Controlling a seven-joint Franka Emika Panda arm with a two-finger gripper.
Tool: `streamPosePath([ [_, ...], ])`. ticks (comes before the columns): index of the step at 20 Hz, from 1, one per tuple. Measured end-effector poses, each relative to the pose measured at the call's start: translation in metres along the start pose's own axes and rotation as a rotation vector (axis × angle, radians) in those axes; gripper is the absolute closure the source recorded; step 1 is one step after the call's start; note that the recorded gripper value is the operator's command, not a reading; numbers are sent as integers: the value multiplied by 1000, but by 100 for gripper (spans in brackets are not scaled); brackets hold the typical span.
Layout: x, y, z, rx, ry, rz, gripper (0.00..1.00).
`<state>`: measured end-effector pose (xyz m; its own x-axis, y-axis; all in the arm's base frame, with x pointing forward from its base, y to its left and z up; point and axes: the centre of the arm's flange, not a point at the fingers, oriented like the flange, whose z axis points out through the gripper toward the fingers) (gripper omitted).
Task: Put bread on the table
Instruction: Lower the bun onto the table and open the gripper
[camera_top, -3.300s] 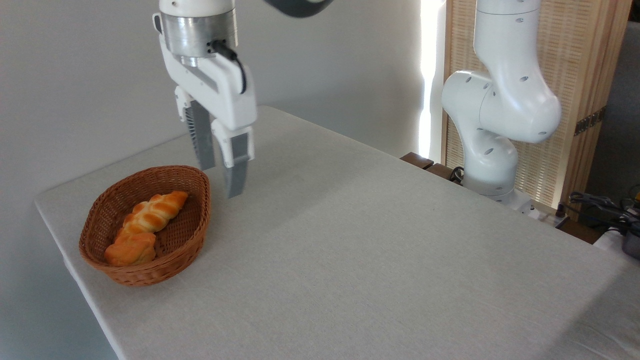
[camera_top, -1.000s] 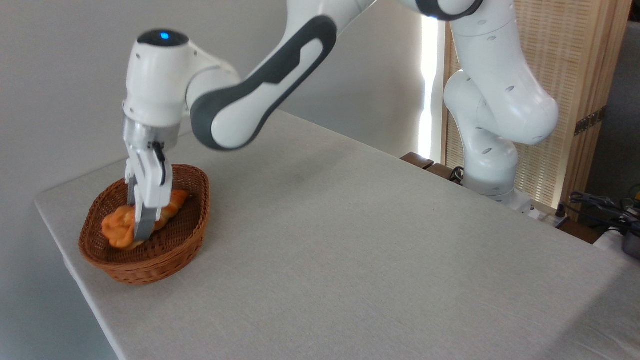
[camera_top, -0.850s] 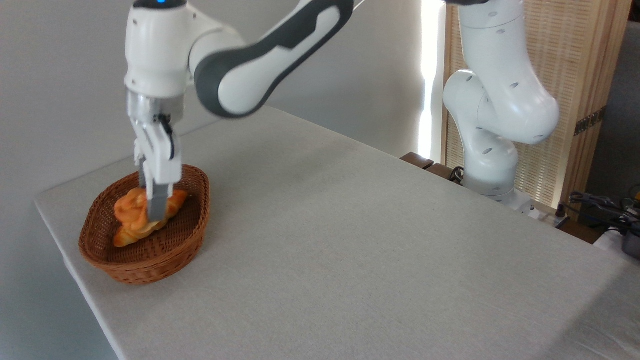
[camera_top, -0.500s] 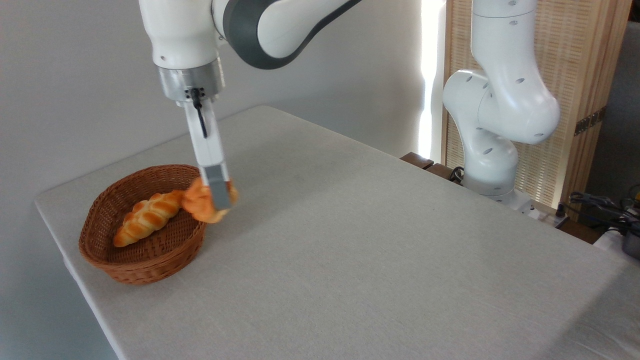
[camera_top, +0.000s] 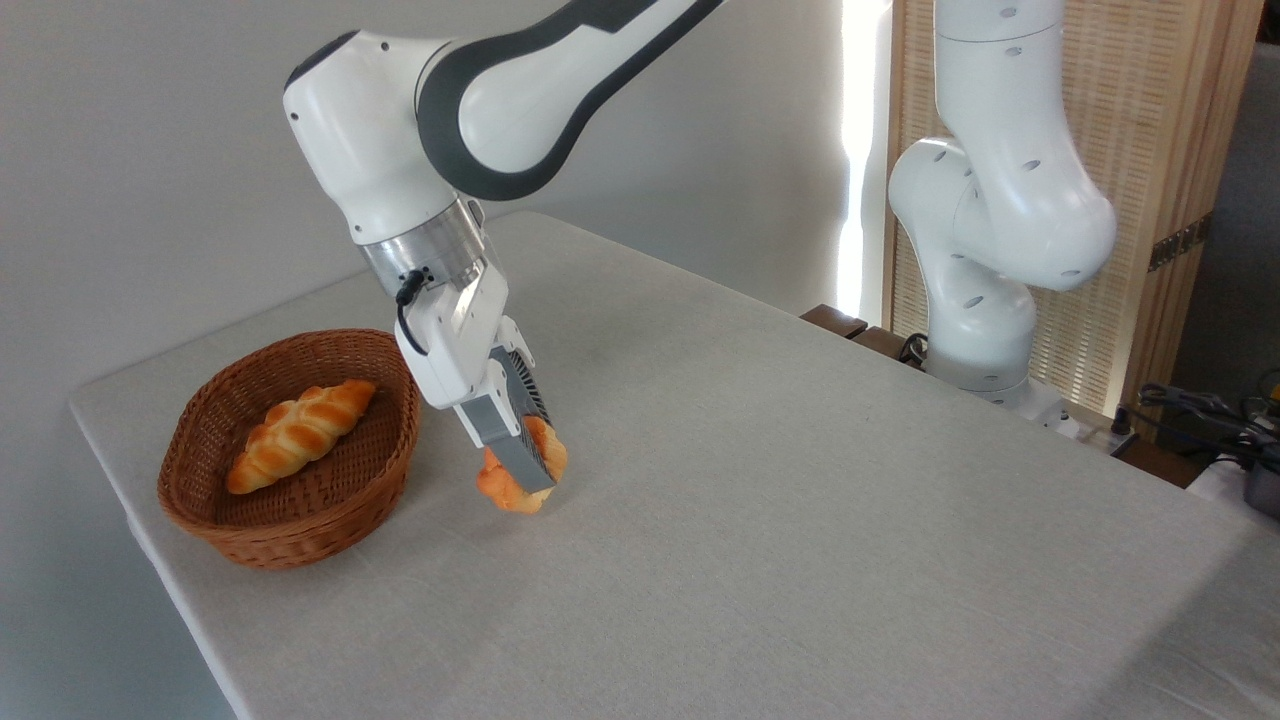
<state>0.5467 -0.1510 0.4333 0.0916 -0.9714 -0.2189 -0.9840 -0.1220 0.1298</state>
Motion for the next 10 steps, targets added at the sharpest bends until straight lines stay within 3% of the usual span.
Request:
streamPosePath([
  [10,10,2,1,0,-2,18,0],
])
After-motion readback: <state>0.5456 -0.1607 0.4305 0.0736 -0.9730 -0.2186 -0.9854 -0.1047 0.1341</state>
